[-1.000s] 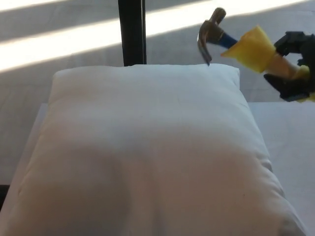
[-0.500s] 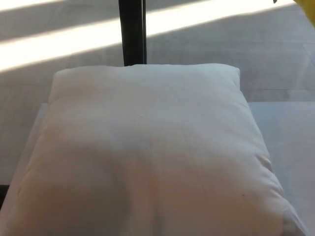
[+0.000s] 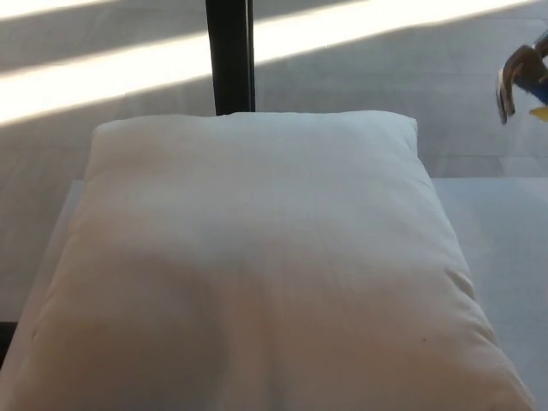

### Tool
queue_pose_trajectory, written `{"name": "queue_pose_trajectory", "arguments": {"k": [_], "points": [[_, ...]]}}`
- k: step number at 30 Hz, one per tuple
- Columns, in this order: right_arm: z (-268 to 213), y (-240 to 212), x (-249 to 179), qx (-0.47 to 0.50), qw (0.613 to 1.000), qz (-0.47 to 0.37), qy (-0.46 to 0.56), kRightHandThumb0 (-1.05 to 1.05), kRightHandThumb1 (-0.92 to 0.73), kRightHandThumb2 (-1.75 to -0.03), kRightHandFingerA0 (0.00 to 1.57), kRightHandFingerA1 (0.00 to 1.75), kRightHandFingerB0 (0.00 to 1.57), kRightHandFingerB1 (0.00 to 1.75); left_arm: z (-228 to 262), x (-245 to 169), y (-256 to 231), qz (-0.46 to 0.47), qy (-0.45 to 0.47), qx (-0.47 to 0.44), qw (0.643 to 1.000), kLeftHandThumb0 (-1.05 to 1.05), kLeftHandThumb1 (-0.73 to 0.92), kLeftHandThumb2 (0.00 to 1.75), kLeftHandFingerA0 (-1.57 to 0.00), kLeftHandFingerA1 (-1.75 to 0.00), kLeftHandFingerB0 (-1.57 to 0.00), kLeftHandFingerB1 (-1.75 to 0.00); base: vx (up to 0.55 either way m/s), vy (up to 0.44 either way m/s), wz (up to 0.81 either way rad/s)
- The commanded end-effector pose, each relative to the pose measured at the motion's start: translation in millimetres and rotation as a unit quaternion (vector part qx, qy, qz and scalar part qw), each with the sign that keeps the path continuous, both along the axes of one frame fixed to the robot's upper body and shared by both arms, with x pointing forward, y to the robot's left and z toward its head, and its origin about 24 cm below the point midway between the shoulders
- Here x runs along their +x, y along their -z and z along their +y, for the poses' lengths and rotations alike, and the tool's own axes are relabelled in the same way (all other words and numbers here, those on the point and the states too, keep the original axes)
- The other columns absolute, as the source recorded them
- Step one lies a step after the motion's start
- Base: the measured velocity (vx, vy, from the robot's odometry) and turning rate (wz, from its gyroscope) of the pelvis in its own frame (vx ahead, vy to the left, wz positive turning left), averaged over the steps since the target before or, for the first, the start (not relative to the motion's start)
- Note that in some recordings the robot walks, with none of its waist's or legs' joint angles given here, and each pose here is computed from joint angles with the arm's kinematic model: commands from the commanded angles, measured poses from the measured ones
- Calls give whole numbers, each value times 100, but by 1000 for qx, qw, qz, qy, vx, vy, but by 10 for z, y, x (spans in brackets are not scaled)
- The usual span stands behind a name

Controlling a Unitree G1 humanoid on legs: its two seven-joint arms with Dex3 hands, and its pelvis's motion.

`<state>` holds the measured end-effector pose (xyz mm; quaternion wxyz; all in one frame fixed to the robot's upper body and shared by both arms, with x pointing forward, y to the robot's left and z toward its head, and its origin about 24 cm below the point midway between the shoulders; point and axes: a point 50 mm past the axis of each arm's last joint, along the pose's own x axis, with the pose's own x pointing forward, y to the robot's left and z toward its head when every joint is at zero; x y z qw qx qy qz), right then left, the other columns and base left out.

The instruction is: A hammer is kept on the right hand side and a pillow is kept on the left hand side on the desk infront of the robot and the robot uses its right hand to pick up the hammer and makes a downward swinging motion to hit the pillow

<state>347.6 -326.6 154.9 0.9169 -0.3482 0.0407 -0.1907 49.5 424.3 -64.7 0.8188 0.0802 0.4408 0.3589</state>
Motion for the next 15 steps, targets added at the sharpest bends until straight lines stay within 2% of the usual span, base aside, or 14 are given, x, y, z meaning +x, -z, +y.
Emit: {"name": "queue_pose_trajectory", "arguments": {"k": [1, 2, 6, 7, 8, 9, 10, 11, 12, 13, 14, 15], "points": [[-152, 98, -171, -79, 997, -5, 11, -23, -45, -108, 121, 134, 100, 115, 93, -41, -84, 11, 1, 19, 1000, -59, 75, 62, -60, -61, -63, -50, 0, 0, 0], [-155, 145, -185, -82, 997, 3, 11, -19, -48, -103, 94, 168, 89, 127, 94, -51, -82, 8, -5, 17, 1000, -59, 74, 62, -61, -62, -66, -52, 0, 0, 0], [-180, 334, -275, -83, 996, 30, 16, -18, -49, -104, 96, 163, 89, 130, 103, -68, -86, 4, -15, 12, 1000, -58, 74, 62, -63, -61, -63, -50, 0, 0, 0], [-178, 389, -312, -83, 996, 36, 14, -20, -46, -107, 121, 132, 100, 115, 103, -67, -87, 5, -13, 13, 1000, -58, 74, 62, -60, -60, -64, -50, 0, 0, 0], [-191, 454, -346, -94, 994, 54, 18, -19, -51, -101, 95, 165, 86, 136, 105, -57, -92, 1, -12, 12, 1000, -58, 75, 62, -62, -63, -64, -51, 0, 0, 0], [-212, 577, -408, -116, 989, 92, 27, -25, -60, -83, 93, 167, 85, 102, 104, -58, -91, 4, -11, 16, 1000, -58, 74, 62, -63, -63, -64, -51, 0, 0, 0], [-216, 622, -435, -116, 988, 98, 27, -24, -60, -77, 92, 168, 85, 107, 106, -56, -93, 3, -12, 15, 1000, -58, 75, 62, -66, -65, -63, -52, 0, 0, 0], [-216, 688, -471, -115, 987, 107, 26, -24, -60, -77, 93, 165, 87, 96, 110, -63, -96, 7, -11, 17, 1000, -58, 75, 62, -66, -63, -65, -51, 0, 0, 0], [-214, 708, -483, -115, 987, 110, 26, -24, -60, -77, 93, 165, 87, 96, 112, -67, -96, 9, -11, 18, 1000, -58, 75, 62, -66, -63, -65, -51, 0, 0, 0], [-221, 770, -512, -109, 986, 119, 29, -23, -63, -75, 89, 171, 80, 126, 112, -67, -98, 8, -10, 18, 1000, -58, 75, 62, -61, -63, -62, -51, 0, 0, 0], [-236, 891, -568, -98, 984, 142, 37, -21, -62, -77, 103, 169, 78, 128, 112, -67, -98, 6, -12, 17, 1000, -58, 74, 62, -64, -65, -66, -53, 0, 0, 0], [-245, 936, -585, -93, 983, 155, 43, -21, -62, -77, 103, 169, 78, 128, 110, -69, -94, 5, -15, 17, 1000, -58, 74, 62, -64, -65, -66, -53, 0, 0, 0]]}}
